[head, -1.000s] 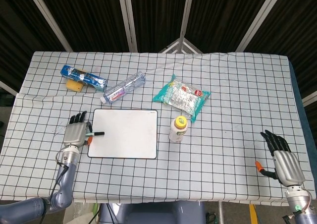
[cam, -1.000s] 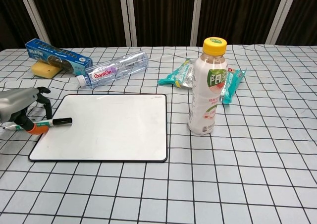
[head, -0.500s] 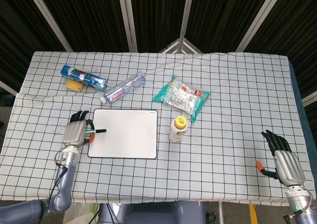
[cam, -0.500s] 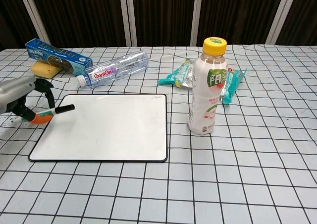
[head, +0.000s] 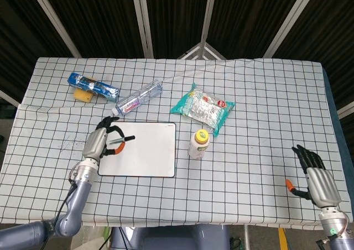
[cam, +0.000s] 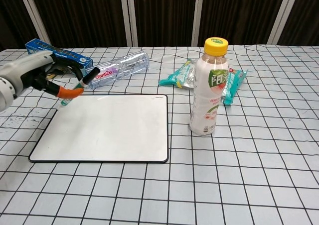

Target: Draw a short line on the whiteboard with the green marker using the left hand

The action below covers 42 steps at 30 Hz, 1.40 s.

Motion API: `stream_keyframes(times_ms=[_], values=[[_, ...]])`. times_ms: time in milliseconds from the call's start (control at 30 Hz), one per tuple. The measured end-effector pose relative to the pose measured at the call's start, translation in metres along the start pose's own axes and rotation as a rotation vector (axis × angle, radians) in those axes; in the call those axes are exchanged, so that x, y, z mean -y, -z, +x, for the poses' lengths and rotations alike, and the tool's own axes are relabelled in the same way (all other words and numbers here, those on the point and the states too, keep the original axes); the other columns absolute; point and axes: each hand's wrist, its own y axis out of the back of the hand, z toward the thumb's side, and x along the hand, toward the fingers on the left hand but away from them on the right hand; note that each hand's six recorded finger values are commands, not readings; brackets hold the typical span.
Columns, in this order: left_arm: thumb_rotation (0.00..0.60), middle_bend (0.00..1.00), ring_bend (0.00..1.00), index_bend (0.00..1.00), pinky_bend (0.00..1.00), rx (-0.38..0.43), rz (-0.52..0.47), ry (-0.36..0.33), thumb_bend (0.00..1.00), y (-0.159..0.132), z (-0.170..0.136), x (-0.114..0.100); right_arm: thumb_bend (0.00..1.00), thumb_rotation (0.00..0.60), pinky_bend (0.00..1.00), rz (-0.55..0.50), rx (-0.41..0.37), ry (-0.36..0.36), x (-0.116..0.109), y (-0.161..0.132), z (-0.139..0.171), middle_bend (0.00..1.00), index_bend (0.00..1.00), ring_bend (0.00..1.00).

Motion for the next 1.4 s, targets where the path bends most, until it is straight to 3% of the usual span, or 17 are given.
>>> stream_keyframes(times_ms=[200, 400, 900, 1400], values=[[0.600, 0.12, 0.00, 0.68, 0.07, 0.106, -0.127, 0.062, 0.58, -0.023, 0.009, 0.024, 0.35, 0.600, 0.00, -0.005, 0.003, -0.001, 0.000, 0.001, -0.001, 0.00, 0.00, 0.00], [0.600, 0.12, 0.00, 0.68, 0.07, 0.198, -0.177, 0.101, 0.58, -0.043, 0.018, 0.050, 0.35, 0.600, 0.00, -0.011, 0.004, -0.001, -0.001, 0.001, -0.001, 0.00, 0.00, 0.00], [0.600, 0.13, 0.00, 0.68, 0.07, 0.211, -0.186, 0.153, 0.57, -0.043, 0.027, 0.075, 0.35, 0.600, 0.00, -0.022, 0.003, 0.000, -0.002, 0.001, -0.001, 0.00, 0.00, 0.00], [0.600, 0.13, 0.00, 0.68, 0.07, 0.196, -0.175, 0.158, 0.57, -0.019, 0.037, 0.069, 0.35, 0.600, 0.00, -0.028, 0.002, 0.003, -0.002, 0.001, -0.002, 0.00, 0.00, 0.00]])
